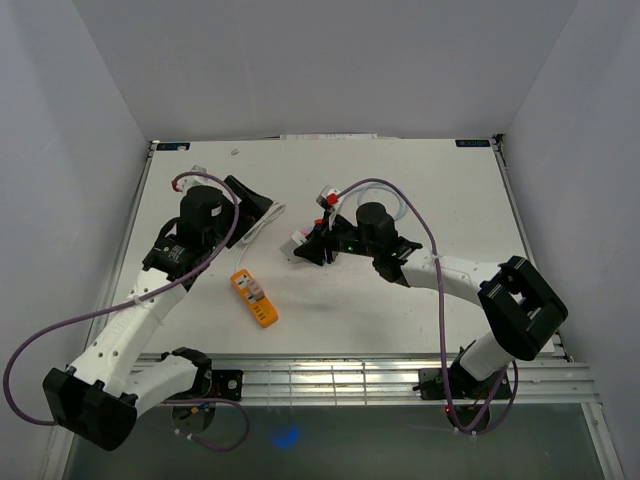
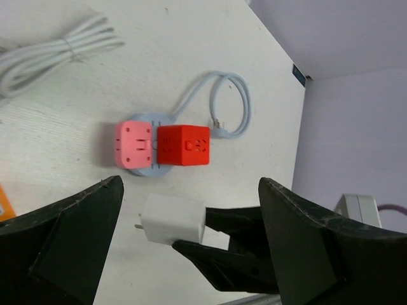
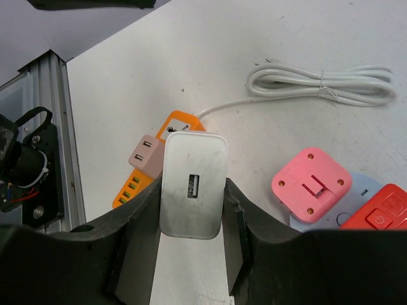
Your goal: Insert the plug
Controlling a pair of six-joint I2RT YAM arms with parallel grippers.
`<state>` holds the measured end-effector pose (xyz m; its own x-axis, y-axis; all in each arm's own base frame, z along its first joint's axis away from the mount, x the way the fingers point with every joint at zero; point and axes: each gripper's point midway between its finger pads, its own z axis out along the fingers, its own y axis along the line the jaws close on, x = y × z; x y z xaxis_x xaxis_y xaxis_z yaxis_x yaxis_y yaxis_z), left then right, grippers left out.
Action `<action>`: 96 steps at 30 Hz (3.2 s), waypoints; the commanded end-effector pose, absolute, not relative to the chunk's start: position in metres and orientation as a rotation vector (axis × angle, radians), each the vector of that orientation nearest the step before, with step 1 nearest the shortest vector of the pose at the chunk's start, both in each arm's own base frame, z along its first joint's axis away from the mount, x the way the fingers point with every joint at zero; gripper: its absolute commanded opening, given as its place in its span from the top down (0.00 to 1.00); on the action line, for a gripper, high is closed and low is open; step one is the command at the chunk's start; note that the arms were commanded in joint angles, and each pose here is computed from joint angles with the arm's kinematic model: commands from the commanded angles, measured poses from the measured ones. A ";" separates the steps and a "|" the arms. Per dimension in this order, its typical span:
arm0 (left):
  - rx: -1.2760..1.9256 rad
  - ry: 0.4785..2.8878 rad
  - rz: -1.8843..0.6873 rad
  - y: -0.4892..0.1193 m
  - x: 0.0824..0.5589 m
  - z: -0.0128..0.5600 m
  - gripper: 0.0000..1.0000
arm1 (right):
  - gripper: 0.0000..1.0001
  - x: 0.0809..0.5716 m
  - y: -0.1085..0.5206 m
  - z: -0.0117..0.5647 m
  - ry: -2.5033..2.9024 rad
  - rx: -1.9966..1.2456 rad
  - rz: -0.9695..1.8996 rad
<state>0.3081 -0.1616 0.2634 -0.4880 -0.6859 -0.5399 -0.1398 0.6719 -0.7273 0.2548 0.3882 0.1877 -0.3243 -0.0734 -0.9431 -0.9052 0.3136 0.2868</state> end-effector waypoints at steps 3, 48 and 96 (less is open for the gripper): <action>-0.859 2.140 -0.571 -0.102 0.294 0.207 0.02 | 0.92 0.258 0.383 0.208 1.565 -0.920 1.080; -1.037 2.316 -0.392 -0.117 0.435 0.044 0.23 | 0.92 0.272 0.354 0.205 1.585 -0.798 0.941; -0.678 2.369 -0.662 -0.136 0.372 0.147 0.02 | 0.92 0.256 0.401 0.166 1.552 -1.222 0.892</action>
<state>0.3880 -0.1398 0.1457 -0.6825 -0.6210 -0.3855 -0.3317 0.7331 -0.5938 0.2539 0.3889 0.1494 -0.1275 -0.2949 -0.9470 -0.9606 0.2745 0.0439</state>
